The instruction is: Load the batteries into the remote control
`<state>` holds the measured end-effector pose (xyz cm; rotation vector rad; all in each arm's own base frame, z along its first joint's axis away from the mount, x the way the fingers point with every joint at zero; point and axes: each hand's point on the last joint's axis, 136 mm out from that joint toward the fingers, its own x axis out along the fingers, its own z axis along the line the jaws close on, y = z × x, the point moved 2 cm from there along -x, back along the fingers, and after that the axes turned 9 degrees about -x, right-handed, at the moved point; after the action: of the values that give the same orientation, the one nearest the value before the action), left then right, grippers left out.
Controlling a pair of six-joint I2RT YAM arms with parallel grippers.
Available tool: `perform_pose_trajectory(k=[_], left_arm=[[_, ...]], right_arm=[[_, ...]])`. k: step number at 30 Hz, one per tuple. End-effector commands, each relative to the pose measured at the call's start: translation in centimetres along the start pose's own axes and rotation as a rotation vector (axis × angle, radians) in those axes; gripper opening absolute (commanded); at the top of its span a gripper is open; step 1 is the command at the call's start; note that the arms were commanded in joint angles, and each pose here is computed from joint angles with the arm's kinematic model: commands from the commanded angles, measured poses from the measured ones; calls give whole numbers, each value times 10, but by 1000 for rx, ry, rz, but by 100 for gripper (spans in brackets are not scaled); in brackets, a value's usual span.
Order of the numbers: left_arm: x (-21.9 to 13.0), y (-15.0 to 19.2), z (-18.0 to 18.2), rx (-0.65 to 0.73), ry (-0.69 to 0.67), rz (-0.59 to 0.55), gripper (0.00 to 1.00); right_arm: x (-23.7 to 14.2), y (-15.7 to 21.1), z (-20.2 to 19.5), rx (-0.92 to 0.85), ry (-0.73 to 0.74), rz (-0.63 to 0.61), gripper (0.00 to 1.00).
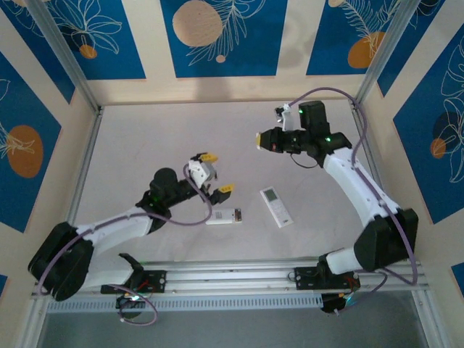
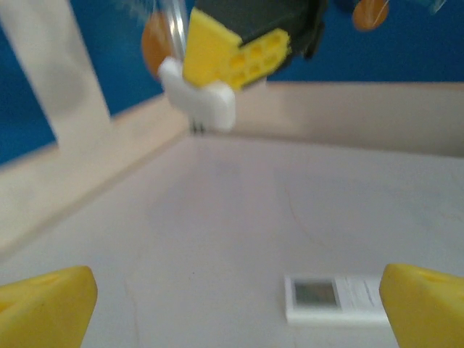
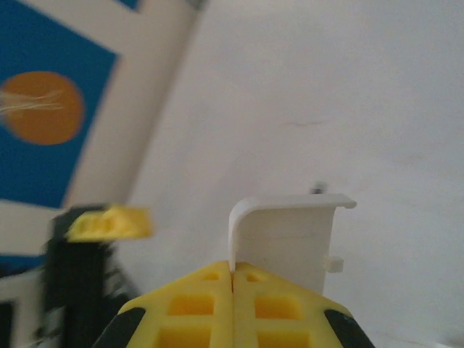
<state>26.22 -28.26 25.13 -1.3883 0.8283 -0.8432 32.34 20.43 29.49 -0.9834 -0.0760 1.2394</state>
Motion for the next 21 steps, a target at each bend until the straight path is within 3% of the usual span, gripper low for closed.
perform_pose_trajectory(k=[1, 12, 15, 21], left_arm=[[15, -54, -14, 210, 121, -203, 100], [51, -74, -22, 207, 297, -209, 97], [54, -72, -22, 198, 307, -207, 87], [52, -73, -28, 214, 349, -212, 59]], right_arm=[[-5, 21, 42, 31, -255, 74, 1], [-17, 28, 81, -42, -363, 75, 2], [-15, 29, 87, -56, -379, 81, 2], [-12, 30, 84, -37, -368, 90, 3]])
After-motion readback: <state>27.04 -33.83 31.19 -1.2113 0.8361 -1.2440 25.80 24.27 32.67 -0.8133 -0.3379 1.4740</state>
